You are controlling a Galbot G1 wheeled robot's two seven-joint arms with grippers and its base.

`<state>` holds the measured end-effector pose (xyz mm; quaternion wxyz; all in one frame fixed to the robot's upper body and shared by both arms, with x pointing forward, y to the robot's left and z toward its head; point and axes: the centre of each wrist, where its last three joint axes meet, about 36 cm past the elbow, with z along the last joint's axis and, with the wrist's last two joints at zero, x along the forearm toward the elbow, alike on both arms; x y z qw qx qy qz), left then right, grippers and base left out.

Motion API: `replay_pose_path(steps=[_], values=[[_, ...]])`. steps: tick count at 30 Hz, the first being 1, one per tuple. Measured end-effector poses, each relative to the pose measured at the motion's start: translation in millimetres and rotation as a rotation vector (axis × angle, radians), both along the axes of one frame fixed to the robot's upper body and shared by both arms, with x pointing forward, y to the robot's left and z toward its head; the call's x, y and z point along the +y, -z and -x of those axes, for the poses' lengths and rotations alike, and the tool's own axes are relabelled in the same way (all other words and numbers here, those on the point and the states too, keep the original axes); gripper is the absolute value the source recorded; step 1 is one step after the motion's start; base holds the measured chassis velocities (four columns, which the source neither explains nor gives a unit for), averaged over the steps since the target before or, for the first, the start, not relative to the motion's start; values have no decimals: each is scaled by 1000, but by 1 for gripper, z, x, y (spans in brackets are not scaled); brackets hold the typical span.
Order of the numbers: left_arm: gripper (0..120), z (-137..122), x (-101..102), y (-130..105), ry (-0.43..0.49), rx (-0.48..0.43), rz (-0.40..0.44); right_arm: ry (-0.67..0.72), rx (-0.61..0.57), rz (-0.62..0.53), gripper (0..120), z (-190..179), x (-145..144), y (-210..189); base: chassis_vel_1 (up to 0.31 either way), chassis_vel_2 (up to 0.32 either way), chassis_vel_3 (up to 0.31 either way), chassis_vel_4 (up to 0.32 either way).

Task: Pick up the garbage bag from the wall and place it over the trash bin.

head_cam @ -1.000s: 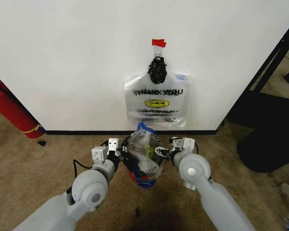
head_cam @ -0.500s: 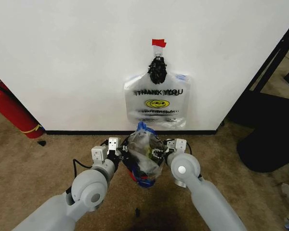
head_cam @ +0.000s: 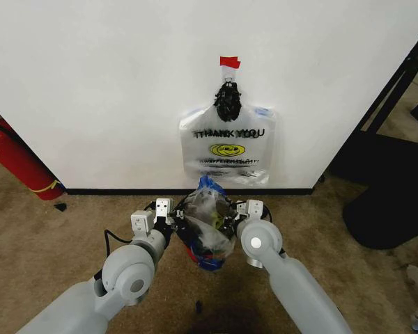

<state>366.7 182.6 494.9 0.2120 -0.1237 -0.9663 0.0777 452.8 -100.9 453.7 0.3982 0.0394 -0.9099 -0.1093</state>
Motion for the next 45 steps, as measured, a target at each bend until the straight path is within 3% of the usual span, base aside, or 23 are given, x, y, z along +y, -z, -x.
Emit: replay_pose_path(steps=[3, 21, 29, 37, 45], values=[[0, 0, 0, 0, -1, 2, 1, 3, -1, -4, 0, -1, 1, -1, 0, 0, 0, 0], [0, 5, 7, -13, -20, -9, 3, 37, -40, -83, 0, 19, -17, -10, 0, 0, 0, 0], [0, -2, 23, -21, -58, -33, -13, 51, -68, -123, 0, 29, -35, -16, 0, 0, 0, 0], [0, -13, 37, -15, -99, -20, -37, 23, -107, -194, 0, 41, -49, -22, 0, 0, 0, 0], [0, -26, 50, 1, -136, 8, -51, 15, -168, -252, 0, 58, -80, -18, 0, 0, 0, 0]])
